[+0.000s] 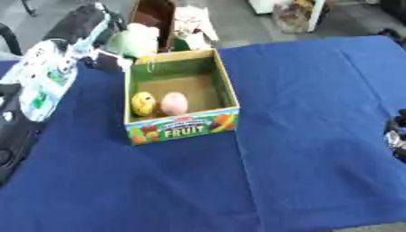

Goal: Pick up objects on the table and place them in the box.

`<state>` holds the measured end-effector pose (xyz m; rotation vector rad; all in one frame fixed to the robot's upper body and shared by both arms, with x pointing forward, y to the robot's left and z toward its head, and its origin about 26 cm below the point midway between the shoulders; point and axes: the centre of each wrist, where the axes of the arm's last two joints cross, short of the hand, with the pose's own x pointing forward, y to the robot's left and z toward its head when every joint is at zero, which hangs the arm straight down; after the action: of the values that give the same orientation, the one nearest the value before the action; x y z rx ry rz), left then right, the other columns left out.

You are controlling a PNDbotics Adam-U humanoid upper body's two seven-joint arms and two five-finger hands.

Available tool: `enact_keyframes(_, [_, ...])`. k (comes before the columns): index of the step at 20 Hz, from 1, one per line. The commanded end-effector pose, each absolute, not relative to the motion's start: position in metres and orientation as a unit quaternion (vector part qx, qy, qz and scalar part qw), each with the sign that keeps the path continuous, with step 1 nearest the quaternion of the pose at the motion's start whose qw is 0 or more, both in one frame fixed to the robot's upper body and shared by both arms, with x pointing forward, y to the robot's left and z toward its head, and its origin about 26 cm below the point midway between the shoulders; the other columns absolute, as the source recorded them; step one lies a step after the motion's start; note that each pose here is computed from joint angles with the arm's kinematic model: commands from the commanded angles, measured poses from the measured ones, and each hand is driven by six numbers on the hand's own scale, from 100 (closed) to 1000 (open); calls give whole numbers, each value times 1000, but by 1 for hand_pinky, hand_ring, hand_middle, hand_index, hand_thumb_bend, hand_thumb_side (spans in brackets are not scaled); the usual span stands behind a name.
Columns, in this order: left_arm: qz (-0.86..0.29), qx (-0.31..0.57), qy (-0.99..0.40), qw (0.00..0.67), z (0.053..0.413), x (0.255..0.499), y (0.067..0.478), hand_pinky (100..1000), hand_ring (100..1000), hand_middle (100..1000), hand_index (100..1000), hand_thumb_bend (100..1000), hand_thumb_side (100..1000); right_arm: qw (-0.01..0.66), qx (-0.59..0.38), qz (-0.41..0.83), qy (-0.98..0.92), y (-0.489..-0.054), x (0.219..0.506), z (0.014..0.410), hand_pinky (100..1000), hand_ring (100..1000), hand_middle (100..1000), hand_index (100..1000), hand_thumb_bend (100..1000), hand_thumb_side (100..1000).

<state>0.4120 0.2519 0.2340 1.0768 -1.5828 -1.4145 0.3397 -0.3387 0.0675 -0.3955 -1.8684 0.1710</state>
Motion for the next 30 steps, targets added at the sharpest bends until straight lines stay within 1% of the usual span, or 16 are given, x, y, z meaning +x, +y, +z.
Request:
enact_keyframes(1, [-584,405,-606,356,241,409,250,516,269,234,416,368,168,564,-176,80,-803,-343,342,77,558,717,627,726,175,100])
enact_keyframes(3, [-602,384,-601,358,235,410,246,518,278,244,424,387,167,564,-175,80,-803,-343,342,77,558,717,627,726,174,100])
enact_keyframes(5, [-616,366,-597,361,230,410,243,523,303,271,446,445,166,563,-175,80,-804,-343,342,77,558,716,627,726,174,100])
enact_keyframes(6, [-621,359,-595,362,227,411,241,535,351,327,495,552,163,563,-175,80,-804,-343,342,77,558,717,627,726,174,100])
enact_keyframes(8, [-628,346,-595,364,224,411,239,562,440,434,592,706,153,564,-174,80,-804,-342,342,77,558,717,627,726,175,100])
enact_keyframes(9, [-628,342,-596,366,222,410,239,576,467,466,631,746,146,564,-173,81,-803,-342,342,77,558,716,627,726,175,100])
enact_keyframes(10, [-627,339,-598,367,222,410,239,614,531,539,705,816,108,564,-173,81,-803,-342,342,77,558,716,627,726,174,100])
enact_keyframes(13, [-618,335,-607,371,220,409,240,668,613,638,791,781,100,564,-173,80,-803,-342,342,77,558,716,627,726,174,100])
enact_keyframes(14, [-614,333,-611,373,219,408,241,686,648,687,817,804,100,564,-173,80,-804,-342,342,77,558,716,627,726,174,100])
enact_keyframes(16, [-602,326,-625,375,219,404,243,704,681,727,845,867,201,565,-173,79,-803,-342,342,76,558,716,627,726,174,100])
enact_keyframes(18, [-573,322,-653,377,222,396,247,701,671,717,840,910,262,565,-173,79,-803,-342,342,76,558,716,627,726,174,100])
enact_keyframes(20, [-522,320,-692,381,226,386,253,690,651,696,827,916,287,565,-174,78,-803,-343,342,76,558,716,627,726,174,100])
enact_keyframes(24, [-387,299,-775,400,233,361,267,667,616,654,795,875,253,563,-176,76,-804,-344,341,77,558,716,627,726,174,100])
enact_keyframes(25, [-356,293,-790,405,233,355,272,664,613,652,792,758,275,563,-177,75,-803,-345,341,77,557,716,626,726,181,100])
enact_keyframes(26, [-332,288,-800,408,233,350,275,664,613,649,792,864,236,564,-177,75,-803,-345,341,77,557,716,627,726,174,100])
enact_keyframes(30, [-242,281,-821,434,225,335,294,636,586,620,767,833,193,563,-179,73,-803,-346,341,77,558,716,627,726,174,100])
